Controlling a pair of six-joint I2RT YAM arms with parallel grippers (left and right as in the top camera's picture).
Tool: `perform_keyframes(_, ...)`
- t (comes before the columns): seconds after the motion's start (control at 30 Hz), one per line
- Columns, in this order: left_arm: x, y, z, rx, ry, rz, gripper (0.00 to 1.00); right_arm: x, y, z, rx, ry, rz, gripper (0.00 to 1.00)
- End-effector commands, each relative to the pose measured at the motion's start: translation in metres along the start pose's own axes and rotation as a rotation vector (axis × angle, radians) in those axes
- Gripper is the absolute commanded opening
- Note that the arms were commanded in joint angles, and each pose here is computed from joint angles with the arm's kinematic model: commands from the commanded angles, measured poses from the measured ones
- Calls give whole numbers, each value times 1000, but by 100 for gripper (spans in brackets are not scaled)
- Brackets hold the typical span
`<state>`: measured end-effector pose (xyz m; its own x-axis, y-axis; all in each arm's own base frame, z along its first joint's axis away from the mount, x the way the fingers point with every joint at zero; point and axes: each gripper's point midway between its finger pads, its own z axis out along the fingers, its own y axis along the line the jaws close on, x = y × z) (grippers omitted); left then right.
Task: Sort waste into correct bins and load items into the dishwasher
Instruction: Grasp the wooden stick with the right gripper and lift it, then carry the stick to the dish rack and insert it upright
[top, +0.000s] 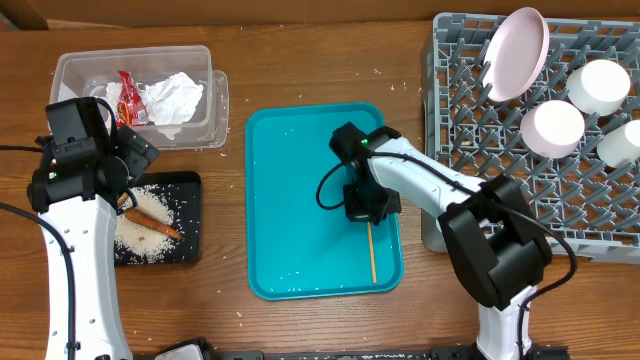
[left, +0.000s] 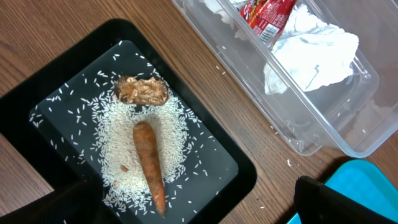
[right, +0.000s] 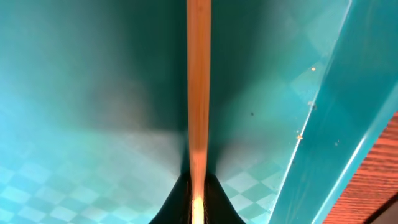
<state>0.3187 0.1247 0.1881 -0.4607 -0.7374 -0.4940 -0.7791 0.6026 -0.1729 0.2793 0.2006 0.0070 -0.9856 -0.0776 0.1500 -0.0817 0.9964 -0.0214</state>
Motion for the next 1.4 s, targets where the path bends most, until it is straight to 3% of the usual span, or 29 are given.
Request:
perform_keyframes(0.0,-6,1,-3,-6,-22,-13,100,-22,-3,-19,31,-62,11,4)
perform_keyframes(0.33,-6,1,-3,-5,-22,-13,100,-99,-60,-137,44,-307,101,4)
perform_keyframes(0.6,-6,1,-3,-6,-22,-13,100,-162,-165,-225,8,-592,174,4)
perform_keyframes(0.7,-6,1,-3,-6,-22,-13,100,-177,-208,-232,-15,-652,238,4)
perform_keyframes(0.93,-6,1,-3,-5,-22,-13,100,-196,-249,-229,-155,-734,231,4)
perform_keyframes(1.37,-6,1,-3,-5,-22,-13,100,-204,-232,-200,-253,-711,183,4)
